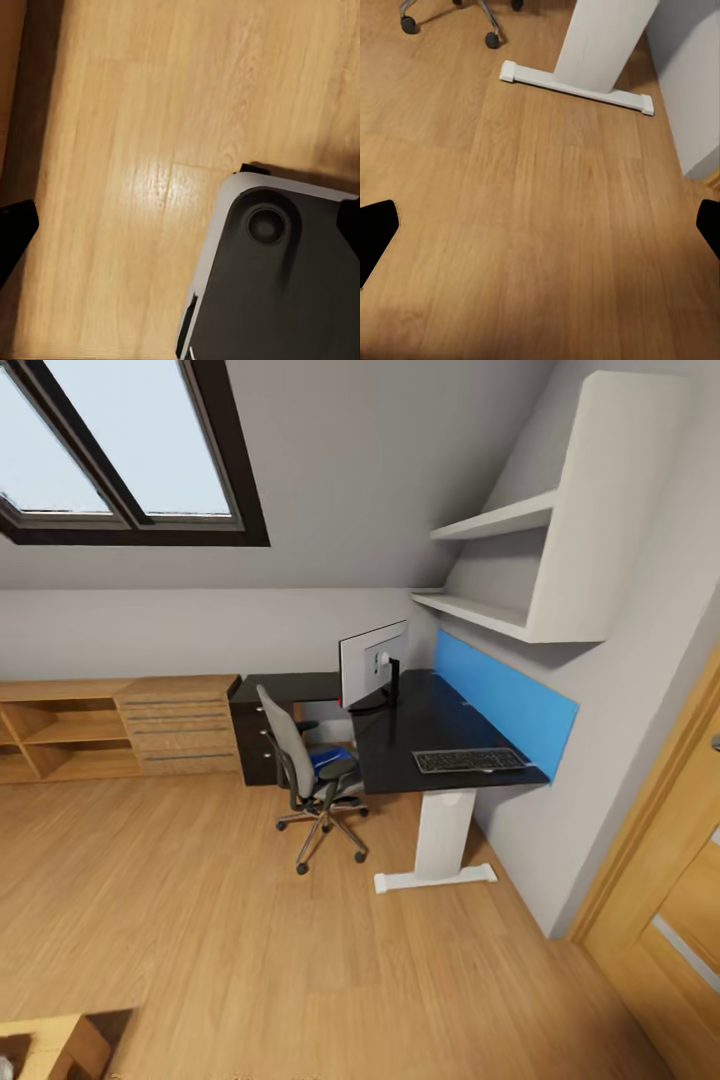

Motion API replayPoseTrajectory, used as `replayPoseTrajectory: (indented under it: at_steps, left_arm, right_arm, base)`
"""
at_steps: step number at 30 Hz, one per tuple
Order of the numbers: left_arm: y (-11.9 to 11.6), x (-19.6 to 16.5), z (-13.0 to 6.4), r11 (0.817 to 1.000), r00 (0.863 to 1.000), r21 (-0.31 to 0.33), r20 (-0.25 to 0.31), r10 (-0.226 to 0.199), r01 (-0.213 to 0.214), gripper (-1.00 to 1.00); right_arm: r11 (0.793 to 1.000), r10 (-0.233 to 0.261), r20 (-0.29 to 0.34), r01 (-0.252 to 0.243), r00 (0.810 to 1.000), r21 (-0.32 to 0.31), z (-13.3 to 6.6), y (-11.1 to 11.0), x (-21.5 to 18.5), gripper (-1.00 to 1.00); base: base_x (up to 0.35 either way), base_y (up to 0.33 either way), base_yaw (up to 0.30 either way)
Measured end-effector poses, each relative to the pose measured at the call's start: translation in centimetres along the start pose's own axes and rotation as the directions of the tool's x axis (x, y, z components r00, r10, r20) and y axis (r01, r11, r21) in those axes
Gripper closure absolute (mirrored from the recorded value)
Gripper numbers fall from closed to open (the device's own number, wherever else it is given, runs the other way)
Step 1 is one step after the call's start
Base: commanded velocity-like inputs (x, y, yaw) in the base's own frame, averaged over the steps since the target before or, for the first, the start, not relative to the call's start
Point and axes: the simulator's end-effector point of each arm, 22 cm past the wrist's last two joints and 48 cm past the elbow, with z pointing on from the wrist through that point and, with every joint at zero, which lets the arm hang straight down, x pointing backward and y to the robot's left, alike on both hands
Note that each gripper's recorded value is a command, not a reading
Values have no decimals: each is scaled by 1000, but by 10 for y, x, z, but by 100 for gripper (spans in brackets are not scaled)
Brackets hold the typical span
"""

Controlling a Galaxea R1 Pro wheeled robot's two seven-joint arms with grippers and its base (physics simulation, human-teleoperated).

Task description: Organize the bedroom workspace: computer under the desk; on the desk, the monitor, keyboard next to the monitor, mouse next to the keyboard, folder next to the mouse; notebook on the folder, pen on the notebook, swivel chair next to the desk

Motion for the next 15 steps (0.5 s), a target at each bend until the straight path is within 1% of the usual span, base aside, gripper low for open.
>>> replayPoseTrajectory:
  at_steps: [1, 2, 5, 7, 9, 15]
  left_arm:
    - [1, 0, 1, 1000, 1000, -3, -1, -7, 7, -100]
    - [5, 2, 2, 998, 999, -27, -5, -51, 50, -100]
    - [9, 3, 5, 994, 996, -48, -8, -94, 94, -100]
    - [9, 4, 7, 993, 995, -52, -8, -103, 102, -100]
    - [9, 4, 9, 993, 994, -54, -9, -110, 109, -100]
    - [9, 6, 15, 991, 993, -61, -9, -118, 117, -100]
  right_arm:
    - [1000, 0, 0, 0, 1000, 1, 1, 0, 1, -100]
    - [1000, 0, 0, 0, 1000, 1, 2, 0, 1, -100]
    - [1000, -1, 0, 1, 1000, 0, 4, 0, 4, -100]
    - [1000, -1, 0, 1, 1000, 0, 5, 1, 5, -100]
    - [1000, -1, 0, 1, 1000, 0, 7, 1, 6, -100]
    - [1000, -5, -1, 5, 1000, -10, 11, 4, 11, -100]
  base:
    - [0, 0, 273]
    - [0, 0, 274]
    - [0, 0, 274]
    - [0, 0, 241]
    - [0, 0, 140]
    - [0, 0, 38]
